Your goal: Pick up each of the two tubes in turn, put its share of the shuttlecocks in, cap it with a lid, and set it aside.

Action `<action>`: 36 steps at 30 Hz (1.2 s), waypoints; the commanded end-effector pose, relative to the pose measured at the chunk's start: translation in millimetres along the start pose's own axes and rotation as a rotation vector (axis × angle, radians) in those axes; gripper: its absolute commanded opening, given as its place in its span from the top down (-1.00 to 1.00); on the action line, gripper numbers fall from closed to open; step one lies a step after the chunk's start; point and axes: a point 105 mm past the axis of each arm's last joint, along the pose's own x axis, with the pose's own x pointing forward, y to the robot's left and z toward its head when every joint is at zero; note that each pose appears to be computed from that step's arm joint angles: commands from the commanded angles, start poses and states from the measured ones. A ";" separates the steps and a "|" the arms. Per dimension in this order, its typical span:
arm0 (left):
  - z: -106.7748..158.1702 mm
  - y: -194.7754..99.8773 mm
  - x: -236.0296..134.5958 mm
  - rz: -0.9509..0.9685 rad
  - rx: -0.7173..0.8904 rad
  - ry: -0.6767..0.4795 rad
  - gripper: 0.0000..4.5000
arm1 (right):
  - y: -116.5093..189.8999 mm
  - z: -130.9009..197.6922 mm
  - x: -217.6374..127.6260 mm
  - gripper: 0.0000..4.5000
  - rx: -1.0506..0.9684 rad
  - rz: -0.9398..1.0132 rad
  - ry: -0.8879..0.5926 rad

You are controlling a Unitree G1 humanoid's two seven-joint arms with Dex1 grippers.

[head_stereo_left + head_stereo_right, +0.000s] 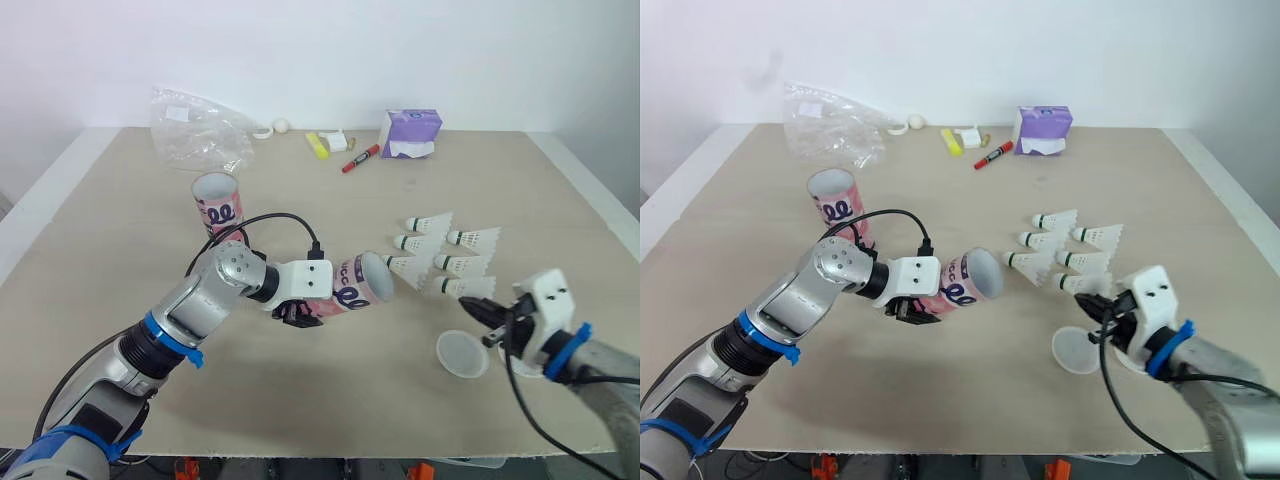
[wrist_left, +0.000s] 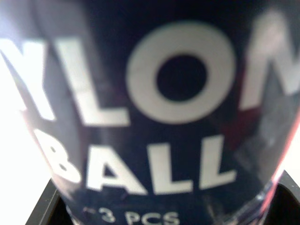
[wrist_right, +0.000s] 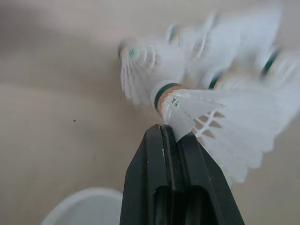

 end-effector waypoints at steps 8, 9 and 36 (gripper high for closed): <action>-6.6 -6.1 12.0 -0.072 -0.033 0.017 -0.27 | 78.9 95.7 -9.0 0.98 -0.753 0.458 -0.190; -5.2 -5.8 12.3 -0.072 -0.034 0.014 -0.27 | 84.4 95.8 -5.8 0.98 -0.770 0.478 -0.194; -5.3 -6.0 10.4 -0.075 -0.033 0.037 -0.27 | 11.6 1.4 33.1 -0.98 0.164 0.106 -0.003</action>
